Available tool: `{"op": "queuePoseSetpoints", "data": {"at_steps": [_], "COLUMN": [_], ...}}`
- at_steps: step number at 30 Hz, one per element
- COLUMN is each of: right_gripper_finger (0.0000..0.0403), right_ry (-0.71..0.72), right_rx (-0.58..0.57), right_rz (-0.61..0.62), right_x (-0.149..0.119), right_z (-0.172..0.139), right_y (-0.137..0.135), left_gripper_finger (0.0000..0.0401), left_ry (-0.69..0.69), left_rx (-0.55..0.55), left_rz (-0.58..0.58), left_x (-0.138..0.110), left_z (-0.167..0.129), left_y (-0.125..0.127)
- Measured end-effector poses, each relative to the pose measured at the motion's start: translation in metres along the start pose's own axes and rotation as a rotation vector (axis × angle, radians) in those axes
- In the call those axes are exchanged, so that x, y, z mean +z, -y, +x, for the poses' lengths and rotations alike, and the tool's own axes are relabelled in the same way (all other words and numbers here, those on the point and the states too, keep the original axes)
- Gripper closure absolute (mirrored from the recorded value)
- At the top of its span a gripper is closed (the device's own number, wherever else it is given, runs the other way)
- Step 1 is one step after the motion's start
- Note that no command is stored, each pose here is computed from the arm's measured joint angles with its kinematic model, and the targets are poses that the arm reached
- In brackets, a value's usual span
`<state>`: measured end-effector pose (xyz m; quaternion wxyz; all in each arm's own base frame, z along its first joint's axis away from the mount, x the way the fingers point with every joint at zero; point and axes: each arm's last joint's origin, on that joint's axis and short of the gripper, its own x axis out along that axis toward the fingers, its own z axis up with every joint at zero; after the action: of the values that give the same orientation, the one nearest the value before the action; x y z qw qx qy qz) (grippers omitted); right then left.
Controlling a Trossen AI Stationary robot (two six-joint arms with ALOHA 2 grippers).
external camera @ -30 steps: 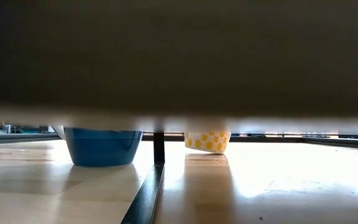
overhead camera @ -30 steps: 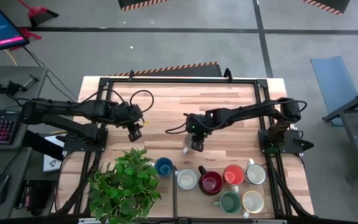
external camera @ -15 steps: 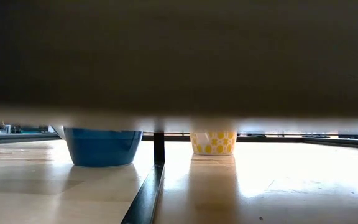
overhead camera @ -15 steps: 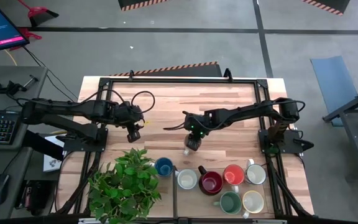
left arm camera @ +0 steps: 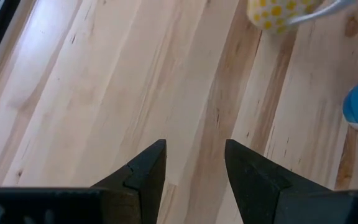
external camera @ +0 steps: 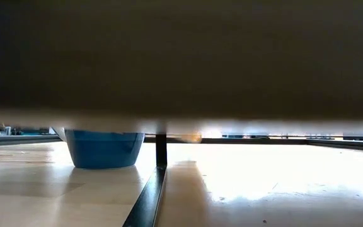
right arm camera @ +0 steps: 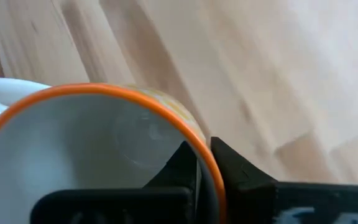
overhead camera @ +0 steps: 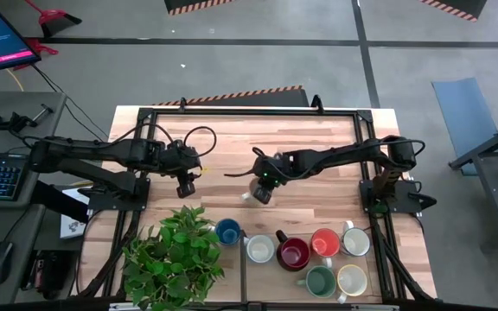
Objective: Place coffee mugs
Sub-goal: Put the yellow patterned mug on the shelf
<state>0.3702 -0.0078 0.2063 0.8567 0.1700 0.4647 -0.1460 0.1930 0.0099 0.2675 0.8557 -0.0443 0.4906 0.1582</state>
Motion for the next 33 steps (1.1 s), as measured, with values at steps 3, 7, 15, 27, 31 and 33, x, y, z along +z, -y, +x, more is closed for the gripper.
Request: {"op": "queuePoseSetpoints", "data": {"at_steps": [3,7,15,27,31,33], "right_gripper_finger": [0.0400,0.0401,0.0402,0.0402,0.0402,0.0403], "right_ry": [0.023,-0.020,0.024,-0.034,-0.108,-0.147], "right_rx": [-0.025,-0.102,-0.131,0.047,0.084,0.099], "right_rz": [-0.041,-0.127,-0.125,-0.021,-0.059,-0.090], "right_x": [0.019,0.034,0.031,-0.037,-0.063,-0.075], "right_z": [-0.026,-0.071,-0.176,-0.202,-0.190,-0.184], "right_y": [-0.010,-0.031,-0.087,-0.168,-0.196,-0.209], "left_gripper_finger": [0.0247,0.0247,0.0247,0.0247,0.0247,0.0247], "left_ry": [0.004,0.002,-0.002,-0.001,-0.001,-0.001], "left_rx": [-0.001,0.000,0.025,0.030,0.030,0.030], "left_rz": [0.037,0.078,0.131,0.150,0.151,0.159], "left_x": [0.000,0.000,0.000,0.000,0.000,0.000], "left_z": [0.000,0.000,0.000,0.000,0.000,0.000], "left_y": [0.000,0.000,-0.001,-0.001,-0.001,-0.001]}}
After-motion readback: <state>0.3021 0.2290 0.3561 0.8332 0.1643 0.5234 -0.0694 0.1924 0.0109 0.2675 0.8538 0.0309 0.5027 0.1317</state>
